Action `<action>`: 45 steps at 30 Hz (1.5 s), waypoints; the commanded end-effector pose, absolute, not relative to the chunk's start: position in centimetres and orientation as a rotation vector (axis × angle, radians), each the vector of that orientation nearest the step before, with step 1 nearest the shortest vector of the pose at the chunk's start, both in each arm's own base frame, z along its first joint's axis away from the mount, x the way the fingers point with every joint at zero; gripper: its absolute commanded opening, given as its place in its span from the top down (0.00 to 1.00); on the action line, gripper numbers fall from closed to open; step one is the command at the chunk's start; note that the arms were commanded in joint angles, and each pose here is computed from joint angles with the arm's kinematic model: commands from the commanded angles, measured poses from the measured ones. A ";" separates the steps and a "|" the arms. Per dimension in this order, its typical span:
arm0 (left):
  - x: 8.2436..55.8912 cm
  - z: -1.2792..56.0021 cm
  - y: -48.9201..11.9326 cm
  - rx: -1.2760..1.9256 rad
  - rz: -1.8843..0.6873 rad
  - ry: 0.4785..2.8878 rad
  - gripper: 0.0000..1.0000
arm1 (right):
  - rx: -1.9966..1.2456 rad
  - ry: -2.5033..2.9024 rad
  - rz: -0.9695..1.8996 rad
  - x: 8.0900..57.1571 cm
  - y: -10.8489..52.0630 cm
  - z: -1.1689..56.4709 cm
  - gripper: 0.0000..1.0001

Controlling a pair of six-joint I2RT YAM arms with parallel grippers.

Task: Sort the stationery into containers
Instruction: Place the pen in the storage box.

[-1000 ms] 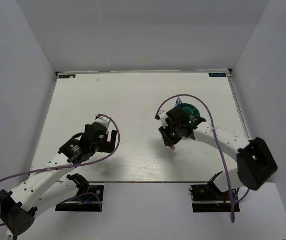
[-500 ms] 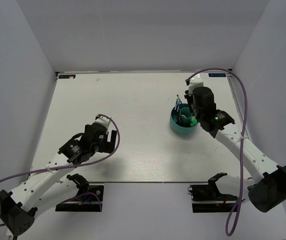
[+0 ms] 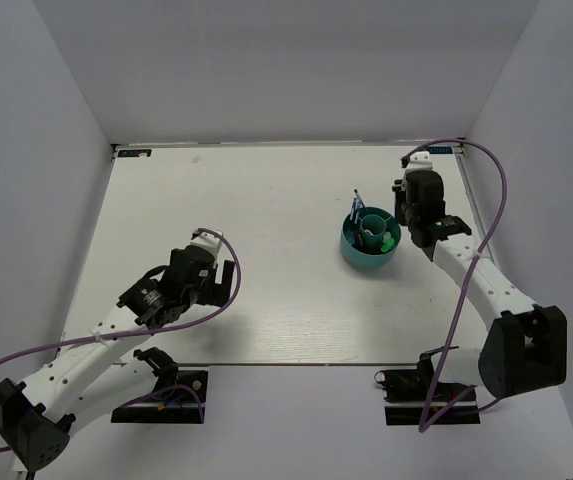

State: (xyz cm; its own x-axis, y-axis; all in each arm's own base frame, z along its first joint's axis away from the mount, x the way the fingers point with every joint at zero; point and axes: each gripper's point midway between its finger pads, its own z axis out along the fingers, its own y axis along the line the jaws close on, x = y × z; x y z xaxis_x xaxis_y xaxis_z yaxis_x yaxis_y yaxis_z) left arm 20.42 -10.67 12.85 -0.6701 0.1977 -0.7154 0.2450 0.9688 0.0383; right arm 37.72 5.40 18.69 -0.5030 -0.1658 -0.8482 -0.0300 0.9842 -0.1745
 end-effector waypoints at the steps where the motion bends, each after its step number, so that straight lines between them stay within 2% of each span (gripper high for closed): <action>1: 20.5 12.7 -10.6 0.310 -0.072 2.322 0.01 | -0.063 2.108 -0.021 38.6 6.5 18.4 1.00; 7: 20.6 12.8 -10.7 0.310 -0.076 2.320 0.01 | 0.018 2.190 0.091 38.6 6.5 15.4 1.00; 22: 20.5 12.5 -10.7 0.317 -0.072 2.331 0.01 | 0.067 2.278 0.237 39.1 7.1 12.5 1.00; 24: 20.6 12.6 -10.6 0.316 -0.071 2.327 0.01 | 0.064 2.285 0.247 38.9 7.2 12.4 0.91; 26: 20.5 12.6 -10.7 0.315 -0.074 2.328 0.01 | 0.062 2.283 0.244 38.9 7.1 12.5 0.75; 27: 20.5 12.5 -10.7 0.313 -0.074 2.330 0.01 | 0.062 2.284 0.240 38.9 6.9 12.4 0.72; 36: 20.6 12.6 -10.7 0.312 -0.076 2.331 0.01 | 0.059 2.254 0.230 38.6 6.4 14.0 0.58; 38: 20.6 12.6 -10.7 0.311 -0.078 2.328 0.01 | 0.041 2.253 0.266 38.5 6.9 14.2 0.51; 40: 20.6 12.6 -10.7 0.311 -0.076 2.327 0.01 | 0.046 2.245 0.266 38.4 6.8 14.7 0.51; 42: 20.4 12.4 -10.6 0.315 -0.068 2.334 0.01 | 0.044 2.234 0.257 38.3 6.5 15.2 0.57; 43: 20.6 12.6 -10.6 0.314 -0.070 2.329 0.01 | 0.026 2.198 0.256 37.9 6.6 16.5 0.69; 45: 20.5 12.5 -10.7 0.317 -0.073 2.331 0.01 | -0.046 2.167 0.208 37.4 6.1 17.5 0.82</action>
State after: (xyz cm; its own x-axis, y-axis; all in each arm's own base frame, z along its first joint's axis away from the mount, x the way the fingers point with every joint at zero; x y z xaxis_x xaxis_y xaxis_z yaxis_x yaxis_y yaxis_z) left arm 20.44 -10.69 12.54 -0.6782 0.2052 -0.7056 0.2463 0.9682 0.0448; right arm 37.79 6.44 14.23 -0.6453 0.0969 -0.7577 -0.0604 0.9823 0.1771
